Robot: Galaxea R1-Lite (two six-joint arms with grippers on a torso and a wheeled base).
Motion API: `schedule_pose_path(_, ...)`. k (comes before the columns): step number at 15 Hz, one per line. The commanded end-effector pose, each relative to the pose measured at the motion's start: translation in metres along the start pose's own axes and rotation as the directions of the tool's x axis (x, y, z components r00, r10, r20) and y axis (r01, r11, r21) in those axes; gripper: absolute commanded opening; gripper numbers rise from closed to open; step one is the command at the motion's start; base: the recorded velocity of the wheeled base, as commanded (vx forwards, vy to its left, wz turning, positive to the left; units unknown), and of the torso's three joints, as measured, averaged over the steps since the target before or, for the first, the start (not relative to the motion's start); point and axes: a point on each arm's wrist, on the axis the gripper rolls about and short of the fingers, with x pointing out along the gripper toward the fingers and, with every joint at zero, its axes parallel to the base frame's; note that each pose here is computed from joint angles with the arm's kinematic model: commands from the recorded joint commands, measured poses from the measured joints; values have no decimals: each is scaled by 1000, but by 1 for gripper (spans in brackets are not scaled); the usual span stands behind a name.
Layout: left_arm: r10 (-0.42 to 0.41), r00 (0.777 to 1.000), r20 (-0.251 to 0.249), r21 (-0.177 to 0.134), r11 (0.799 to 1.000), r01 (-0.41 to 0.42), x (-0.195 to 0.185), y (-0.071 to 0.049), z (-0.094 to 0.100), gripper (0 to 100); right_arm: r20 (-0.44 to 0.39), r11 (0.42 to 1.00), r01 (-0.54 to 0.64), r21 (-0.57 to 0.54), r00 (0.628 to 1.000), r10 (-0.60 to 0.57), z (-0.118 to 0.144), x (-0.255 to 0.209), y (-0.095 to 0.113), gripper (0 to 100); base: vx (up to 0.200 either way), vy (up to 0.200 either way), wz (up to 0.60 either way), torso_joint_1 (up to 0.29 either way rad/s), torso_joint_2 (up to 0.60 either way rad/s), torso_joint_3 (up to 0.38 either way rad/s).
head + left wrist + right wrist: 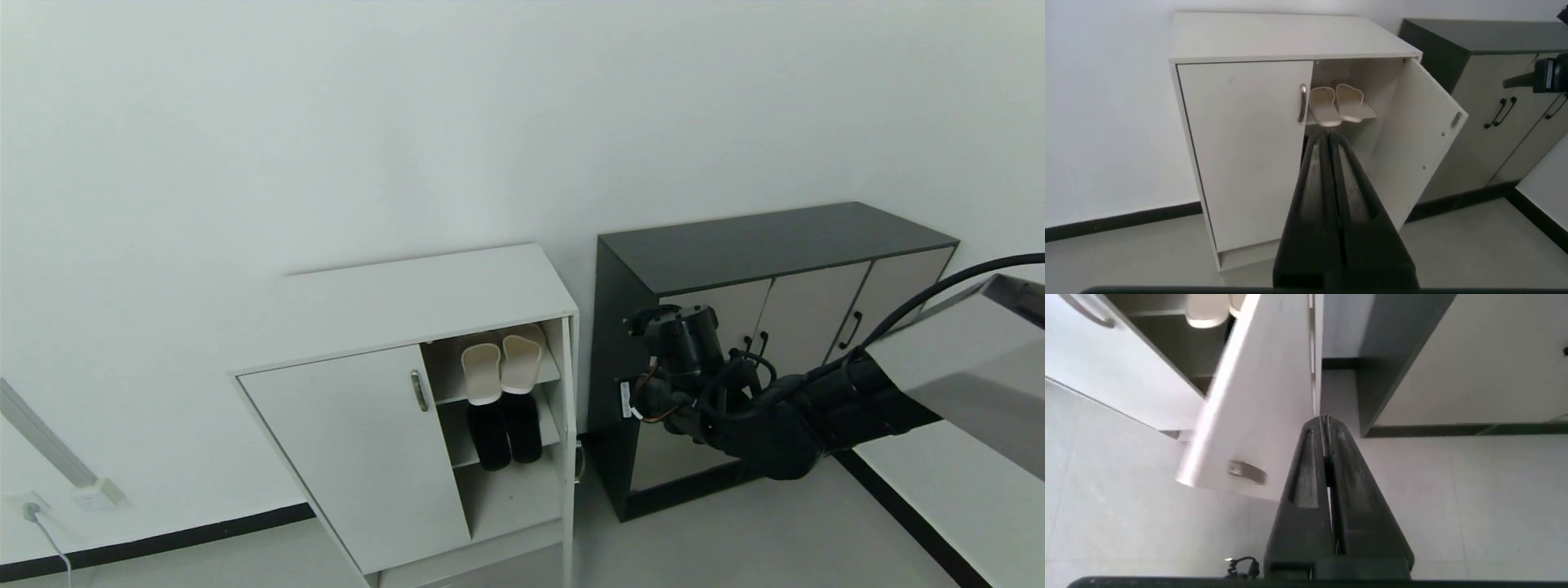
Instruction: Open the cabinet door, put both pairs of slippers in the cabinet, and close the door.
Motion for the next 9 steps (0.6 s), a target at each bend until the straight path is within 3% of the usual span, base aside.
schedule_pose_path(1,1,1000,-1,-1,1000,-1,0,0,0,0,7,1000,-13,-3,1000,13,2,-6,4,0,0,0,0,0,0,0)
schedule_pose_path(2,-1,1000,0,-1,1000,1,0,0,0,0,0,999,-44,-5,999,44,2,-8,6,0,0,0,0,0,0,0)
schedule_pose_path(8,1,1000,-1,-2,1000,-1,0,0,0,0,-23,992,-126,-24,992,126,0,-21,7,0,0,0,600,1,4,0)
schedule_pose_path(9,3,1000,-1,-1,1000,-3,0,0,0,0,-24,987,-154,-33,988,154,-1,-23,6,0,0,0,0,0,0,0)
